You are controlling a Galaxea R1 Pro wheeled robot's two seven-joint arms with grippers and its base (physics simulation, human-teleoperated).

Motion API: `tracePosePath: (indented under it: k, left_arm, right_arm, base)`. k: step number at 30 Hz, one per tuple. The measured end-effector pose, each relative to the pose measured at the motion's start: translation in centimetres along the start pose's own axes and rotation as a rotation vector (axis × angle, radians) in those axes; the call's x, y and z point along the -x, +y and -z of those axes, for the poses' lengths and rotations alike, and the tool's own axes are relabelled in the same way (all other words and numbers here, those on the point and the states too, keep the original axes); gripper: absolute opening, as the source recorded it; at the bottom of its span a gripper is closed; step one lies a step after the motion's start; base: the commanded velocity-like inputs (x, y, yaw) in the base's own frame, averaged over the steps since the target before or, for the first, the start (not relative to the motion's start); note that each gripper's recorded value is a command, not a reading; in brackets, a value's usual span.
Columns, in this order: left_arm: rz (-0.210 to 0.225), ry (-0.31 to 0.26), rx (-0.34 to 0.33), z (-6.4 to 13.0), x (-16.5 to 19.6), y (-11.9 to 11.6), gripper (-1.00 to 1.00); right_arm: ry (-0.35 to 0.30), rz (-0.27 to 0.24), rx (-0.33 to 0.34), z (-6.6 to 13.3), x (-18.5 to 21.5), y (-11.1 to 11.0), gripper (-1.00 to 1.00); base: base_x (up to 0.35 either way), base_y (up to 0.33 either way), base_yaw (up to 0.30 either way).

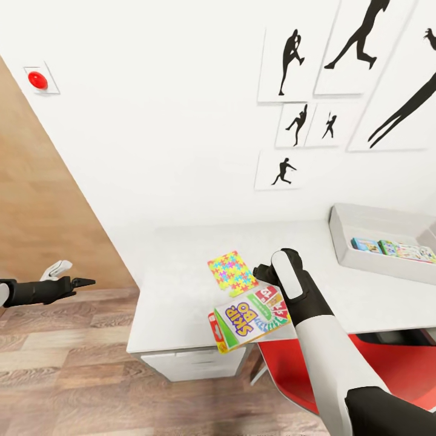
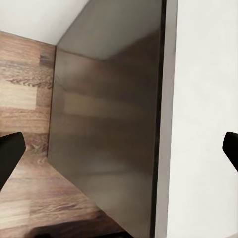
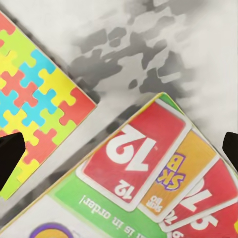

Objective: Put all the toys in the child's room - the three board games (two on the bed and one on the table), the two jigsaw puzzles on the table, and the tennis ball on the table - inside the toy box on the table in the child's room.

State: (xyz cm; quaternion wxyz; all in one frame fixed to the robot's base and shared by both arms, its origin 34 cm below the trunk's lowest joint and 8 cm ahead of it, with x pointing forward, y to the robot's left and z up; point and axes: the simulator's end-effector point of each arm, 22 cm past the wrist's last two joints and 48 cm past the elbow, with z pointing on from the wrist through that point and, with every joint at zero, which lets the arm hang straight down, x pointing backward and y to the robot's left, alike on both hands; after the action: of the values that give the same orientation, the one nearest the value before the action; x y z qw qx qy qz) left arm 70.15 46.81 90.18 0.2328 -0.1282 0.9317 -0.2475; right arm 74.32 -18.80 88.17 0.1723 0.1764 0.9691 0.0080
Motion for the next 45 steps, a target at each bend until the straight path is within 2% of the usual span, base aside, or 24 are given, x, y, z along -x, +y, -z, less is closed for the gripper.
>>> tracePosePath:
  k: [25,45]
  left_arm:
    - [0.017,0.035,0.014,-1.7,-1.3,1.3,1.0]
    - [0.02,0.042,0.015,-2.0,-1.6,1.5,1.0]
  right_arm:
    - [0.036,0.002,-0.015,-2.2,-1.2,-0.5,1.0]
    - [0.048,0.004,-0.02,-2.8,-1.7,-0.6,1.0]
  base:
    - [0.046,-0.069,0.0]
    - [0.0,-0.028,0.0]
